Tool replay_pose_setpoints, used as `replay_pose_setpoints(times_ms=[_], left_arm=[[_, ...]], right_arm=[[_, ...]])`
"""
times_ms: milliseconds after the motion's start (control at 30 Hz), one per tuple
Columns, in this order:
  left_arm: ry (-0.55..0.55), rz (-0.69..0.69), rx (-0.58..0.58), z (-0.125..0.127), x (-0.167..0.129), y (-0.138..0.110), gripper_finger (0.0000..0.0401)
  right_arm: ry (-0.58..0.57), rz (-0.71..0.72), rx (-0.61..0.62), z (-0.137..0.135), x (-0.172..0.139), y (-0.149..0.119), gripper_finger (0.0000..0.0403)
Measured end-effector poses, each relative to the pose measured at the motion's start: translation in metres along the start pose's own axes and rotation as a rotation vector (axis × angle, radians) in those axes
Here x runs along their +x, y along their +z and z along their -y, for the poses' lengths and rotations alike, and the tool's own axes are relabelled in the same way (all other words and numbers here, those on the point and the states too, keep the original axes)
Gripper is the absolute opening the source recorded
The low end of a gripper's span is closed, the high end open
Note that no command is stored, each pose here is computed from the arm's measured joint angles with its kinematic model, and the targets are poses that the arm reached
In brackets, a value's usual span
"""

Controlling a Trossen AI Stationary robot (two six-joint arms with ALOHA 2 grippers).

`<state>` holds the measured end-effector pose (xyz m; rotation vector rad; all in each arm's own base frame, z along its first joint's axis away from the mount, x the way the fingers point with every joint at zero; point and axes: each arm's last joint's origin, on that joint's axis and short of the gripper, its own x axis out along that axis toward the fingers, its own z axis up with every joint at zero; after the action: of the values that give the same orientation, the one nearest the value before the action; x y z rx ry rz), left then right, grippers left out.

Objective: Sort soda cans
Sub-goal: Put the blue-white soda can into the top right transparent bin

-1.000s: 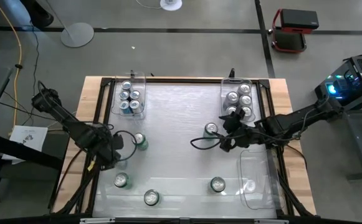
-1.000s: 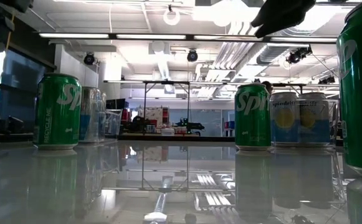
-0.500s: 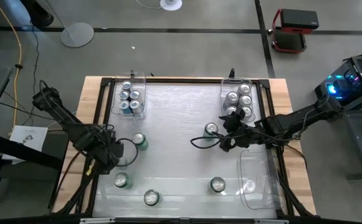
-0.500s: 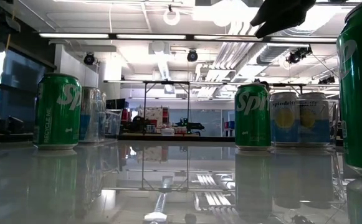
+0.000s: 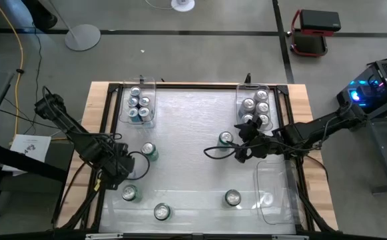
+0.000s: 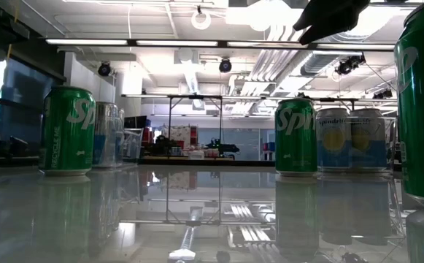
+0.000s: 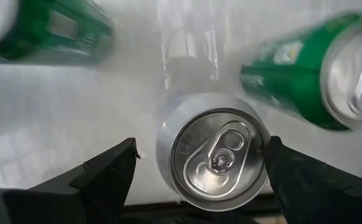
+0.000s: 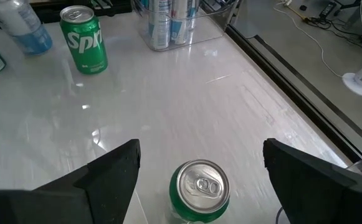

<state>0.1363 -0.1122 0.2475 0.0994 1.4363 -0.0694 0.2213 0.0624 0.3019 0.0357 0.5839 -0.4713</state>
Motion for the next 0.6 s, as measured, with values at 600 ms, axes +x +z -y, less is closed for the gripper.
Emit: replay_pose_setpoints(times_ms=[600], left_arm=[[0.041, 0.024, 0.061, -0.004, -0.015, -0.002, 0.0326]], right_arm=[[0.004, -0.002, 0.007, 0.0, 0.0, 0.0, 0.0326]])
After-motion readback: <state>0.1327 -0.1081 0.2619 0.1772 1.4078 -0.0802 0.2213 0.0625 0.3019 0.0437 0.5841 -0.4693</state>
